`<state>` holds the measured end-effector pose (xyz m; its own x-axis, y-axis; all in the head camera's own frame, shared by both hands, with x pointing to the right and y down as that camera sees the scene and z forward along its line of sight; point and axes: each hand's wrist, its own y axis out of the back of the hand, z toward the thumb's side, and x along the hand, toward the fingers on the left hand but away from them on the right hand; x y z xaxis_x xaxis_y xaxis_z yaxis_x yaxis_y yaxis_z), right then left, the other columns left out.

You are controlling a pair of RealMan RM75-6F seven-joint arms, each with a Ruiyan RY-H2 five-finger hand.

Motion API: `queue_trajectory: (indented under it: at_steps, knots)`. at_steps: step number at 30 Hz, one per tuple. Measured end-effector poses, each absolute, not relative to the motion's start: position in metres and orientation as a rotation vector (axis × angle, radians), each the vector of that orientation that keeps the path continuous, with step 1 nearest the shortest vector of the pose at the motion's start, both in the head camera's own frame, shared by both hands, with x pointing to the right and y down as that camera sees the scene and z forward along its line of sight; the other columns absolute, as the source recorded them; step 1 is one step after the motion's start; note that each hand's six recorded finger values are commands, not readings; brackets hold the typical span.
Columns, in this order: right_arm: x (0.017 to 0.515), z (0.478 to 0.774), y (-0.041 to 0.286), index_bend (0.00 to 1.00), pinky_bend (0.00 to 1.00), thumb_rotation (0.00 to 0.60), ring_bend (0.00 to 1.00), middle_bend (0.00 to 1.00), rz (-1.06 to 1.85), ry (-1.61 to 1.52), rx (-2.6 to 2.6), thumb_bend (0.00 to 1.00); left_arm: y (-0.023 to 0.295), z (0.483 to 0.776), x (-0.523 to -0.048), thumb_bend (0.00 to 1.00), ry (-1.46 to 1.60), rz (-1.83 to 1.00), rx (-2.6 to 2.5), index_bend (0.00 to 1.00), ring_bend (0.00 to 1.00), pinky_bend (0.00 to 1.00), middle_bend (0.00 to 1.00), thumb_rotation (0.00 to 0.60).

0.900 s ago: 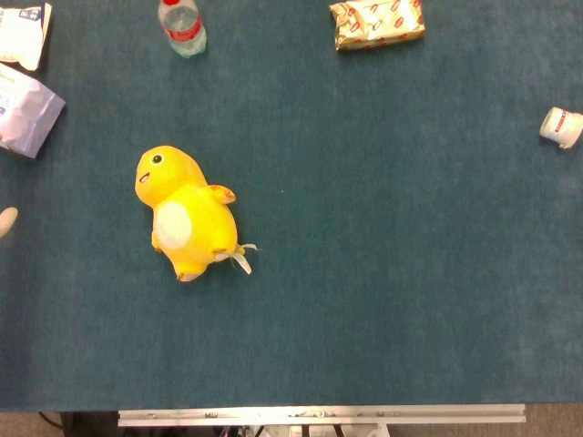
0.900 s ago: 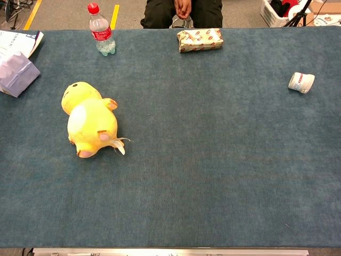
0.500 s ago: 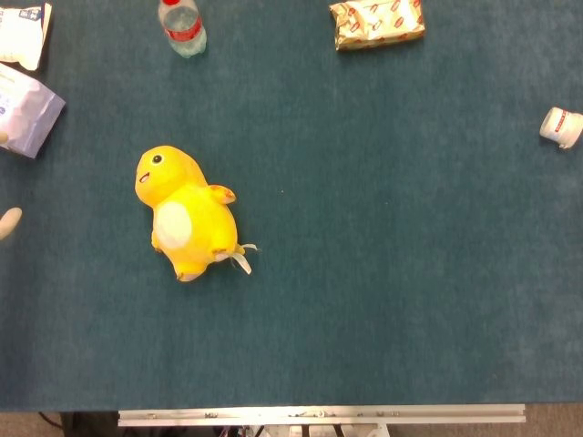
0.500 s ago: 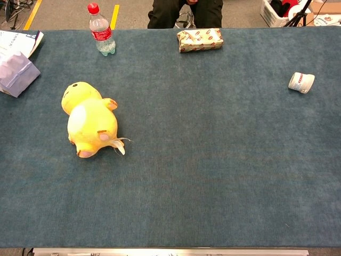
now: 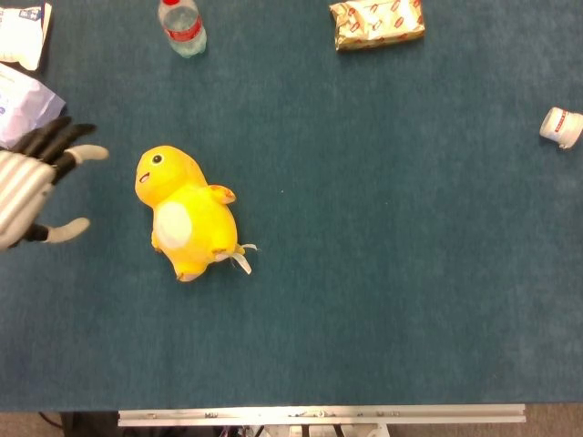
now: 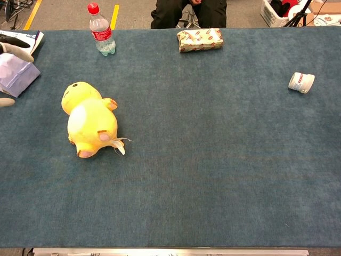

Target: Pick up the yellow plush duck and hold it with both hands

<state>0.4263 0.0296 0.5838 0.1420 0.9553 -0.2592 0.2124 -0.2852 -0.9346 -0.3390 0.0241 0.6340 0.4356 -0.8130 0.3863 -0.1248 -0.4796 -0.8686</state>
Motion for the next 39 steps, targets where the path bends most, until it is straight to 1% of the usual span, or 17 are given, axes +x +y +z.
queue_trajectory:
  at_steps: [7, 11, 17, 22, 39]
  knots:
    - [0.415, 0.578, 0.021, 0.0, 0.14, 0.6, 0.09, 0.21, 1.178, -1.117, -1.646, 0.25, 0.007, 0.65, -0.306, 0.2, 0.618, -1.014, -1.951, 0.2, 0.04, 0.16, 0.09, 0.6]
    - [0.414, 0.577, 0.021, 0.0, 0.14, 0.6, 0.09, 0.21, 1.184, -1.109, -1.647, 0.25, -0.002, 0.661, -0.29, 0.2, 0.509, -0.983, -1.972, 0.19, 0.03, 0.16, 0.08, 0.6]
    - [0.42, 0.575, 0.027, 0.0, 0.14, 0.6, 0.09, 0.21, 1.21, -1.12, -1.649, 0.25, -0.015, 0.681, -0.278, 0.2, 0.354, -0.987, -1.943, 0.15, 0.02, 0.16, 0.07, 0.6]
    - [0.424, 0.573, 0.029, 0.0, 0.14, 0.6, 0.09, 0.21, 1.22, -1.133, -1.64, 0.25, -0.025, 0.692, -0.274, 0.2, 0.275, -1.006, -1.888, 0.1, 0.0, 0.16, 0.03, 0.6]
    - [0.436, 0.574, 0.033, 0.0, 0.14, 0.6, 0.09, 0.21, 1.25, -1.162, -1.63, 0.25, -0.03, 0.716, -0.246, 0.2, 0.051, -0.984, -1.816, 0.1, 0.0, 0.16, 0.02, 0.6]
